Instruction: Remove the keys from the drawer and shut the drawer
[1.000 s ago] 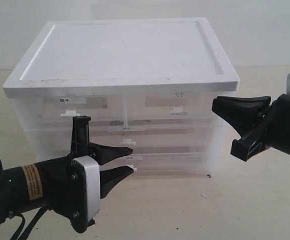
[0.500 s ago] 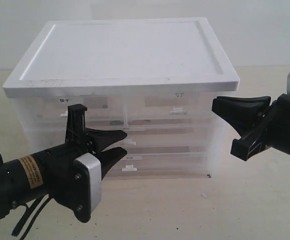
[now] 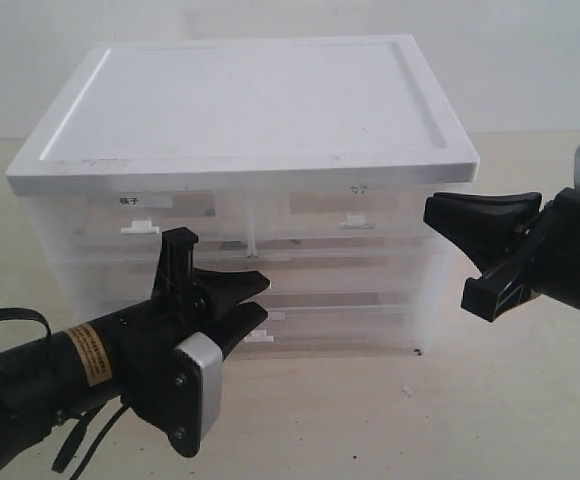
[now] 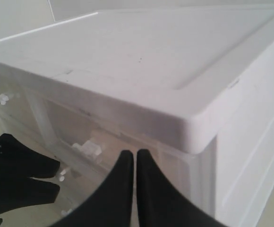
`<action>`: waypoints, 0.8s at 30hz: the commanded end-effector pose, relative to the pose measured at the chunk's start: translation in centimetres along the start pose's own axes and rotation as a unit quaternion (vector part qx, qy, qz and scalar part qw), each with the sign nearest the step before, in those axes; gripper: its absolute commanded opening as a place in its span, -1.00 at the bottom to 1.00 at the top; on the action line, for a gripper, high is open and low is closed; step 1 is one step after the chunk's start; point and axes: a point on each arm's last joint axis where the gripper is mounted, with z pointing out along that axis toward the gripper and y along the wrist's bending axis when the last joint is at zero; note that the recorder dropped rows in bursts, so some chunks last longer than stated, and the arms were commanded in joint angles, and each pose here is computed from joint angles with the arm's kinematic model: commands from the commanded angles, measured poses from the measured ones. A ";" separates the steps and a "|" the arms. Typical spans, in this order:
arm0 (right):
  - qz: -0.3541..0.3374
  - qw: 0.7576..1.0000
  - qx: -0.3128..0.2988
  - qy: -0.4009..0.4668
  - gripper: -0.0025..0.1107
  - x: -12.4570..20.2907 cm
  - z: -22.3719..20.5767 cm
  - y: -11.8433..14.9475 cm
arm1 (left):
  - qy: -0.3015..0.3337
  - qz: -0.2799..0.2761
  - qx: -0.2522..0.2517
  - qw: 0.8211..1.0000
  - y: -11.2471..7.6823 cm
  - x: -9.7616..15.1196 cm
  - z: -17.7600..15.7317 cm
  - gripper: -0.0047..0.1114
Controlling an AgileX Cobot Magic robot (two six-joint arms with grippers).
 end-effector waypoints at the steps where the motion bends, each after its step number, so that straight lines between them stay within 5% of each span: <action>1: 0.000 1.000 -0.003 -0.005 -0.96 -0.2 0.1 0.0 | 0.046 0.022 -0.015 0.999 -0.2 0.9 0.4 -0.37; 6: 0.002 1.000 -0.003 -0.004 -0.96 -0.2 0.1 0.0 | 0.059 0.040 -0.013 0.997 -0.4 1.1 0.4 -0.47; 10: 0.004 1.000 -0.002 -0.004 -0.96 -0.1 0.1 0.0 | 0.058 0.040 -0.019 0.997 -0.3 1.1 0.4 -0.84; 24: 0.005 1.000 -0.003 -0.002 -0.96 -0.1 0.1 0.0 | 0.040 0.025 0.040 0.998 -2.6 0.0 -2.2 -0.84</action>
